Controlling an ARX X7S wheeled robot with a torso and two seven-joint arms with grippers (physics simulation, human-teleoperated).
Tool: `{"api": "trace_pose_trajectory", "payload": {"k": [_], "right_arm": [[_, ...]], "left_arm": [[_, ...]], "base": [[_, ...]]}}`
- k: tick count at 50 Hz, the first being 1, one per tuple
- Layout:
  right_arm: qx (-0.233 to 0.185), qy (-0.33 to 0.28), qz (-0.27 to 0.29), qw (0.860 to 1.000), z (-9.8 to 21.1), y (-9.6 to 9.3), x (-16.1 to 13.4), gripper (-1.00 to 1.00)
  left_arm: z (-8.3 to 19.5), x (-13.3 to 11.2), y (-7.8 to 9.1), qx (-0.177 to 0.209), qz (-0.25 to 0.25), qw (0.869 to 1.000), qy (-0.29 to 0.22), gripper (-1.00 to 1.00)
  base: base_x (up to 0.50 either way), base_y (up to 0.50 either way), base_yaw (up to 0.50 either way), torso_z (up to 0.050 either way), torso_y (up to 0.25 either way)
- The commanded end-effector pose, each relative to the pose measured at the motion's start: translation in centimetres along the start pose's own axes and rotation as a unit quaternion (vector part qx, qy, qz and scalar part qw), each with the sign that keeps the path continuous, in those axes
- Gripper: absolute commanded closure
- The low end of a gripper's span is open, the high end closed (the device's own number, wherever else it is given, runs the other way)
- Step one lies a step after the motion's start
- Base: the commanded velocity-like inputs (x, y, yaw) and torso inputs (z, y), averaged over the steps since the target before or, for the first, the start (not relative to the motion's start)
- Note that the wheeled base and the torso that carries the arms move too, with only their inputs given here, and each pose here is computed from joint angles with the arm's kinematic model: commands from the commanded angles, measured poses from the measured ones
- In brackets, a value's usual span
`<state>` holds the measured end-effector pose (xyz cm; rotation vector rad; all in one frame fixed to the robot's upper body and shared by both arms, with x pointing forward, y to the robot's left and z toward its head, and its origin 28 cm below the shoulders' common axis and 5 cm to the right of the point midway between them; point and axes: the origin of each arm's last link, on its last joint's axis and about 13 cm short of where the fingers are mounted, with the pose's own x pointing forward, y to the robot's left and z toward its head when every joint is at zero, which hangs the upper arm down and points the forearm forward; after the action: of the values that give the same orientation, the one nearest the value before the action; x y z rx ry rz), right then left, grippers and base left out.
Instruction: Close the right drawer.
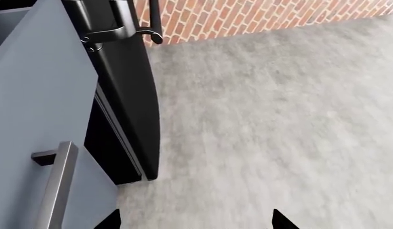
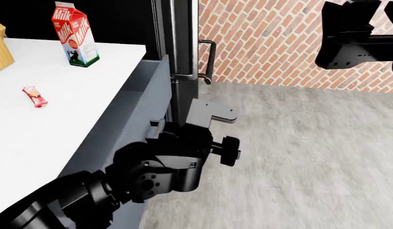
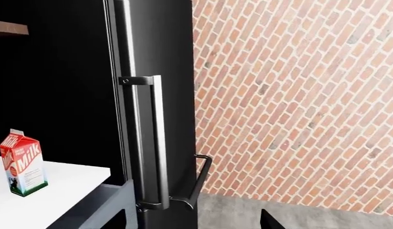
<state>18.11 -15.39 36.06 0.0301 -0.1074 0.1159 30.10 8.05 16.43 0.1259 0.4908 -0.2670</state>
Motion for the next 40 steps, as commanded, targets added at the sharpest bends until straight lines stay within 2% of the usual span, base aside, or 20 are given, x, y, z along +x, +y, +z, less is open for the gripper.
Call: {"api": "trace_pose_trajectory", "payload": {"k": [1,40], "right_arm": [[-0.001,0.000,0.005,1.000,0.1,0.2,0.0,-1.00],[-0.002,-0.003,0.020,1.000,0.4,0.8,-0.2,-1.00]], "left_arm": [[-0.9,1.3,0.3,-0.006,0.009,1.000,0.012,-1.00],[-3.6,5.0,2.2,-0.016,0.075,0.996,0.056,-1.00]], "base": [[0.00,0.00,0.00,0.000,0.000],[0.00,0.00,0.00,0.000,0.000]]}}
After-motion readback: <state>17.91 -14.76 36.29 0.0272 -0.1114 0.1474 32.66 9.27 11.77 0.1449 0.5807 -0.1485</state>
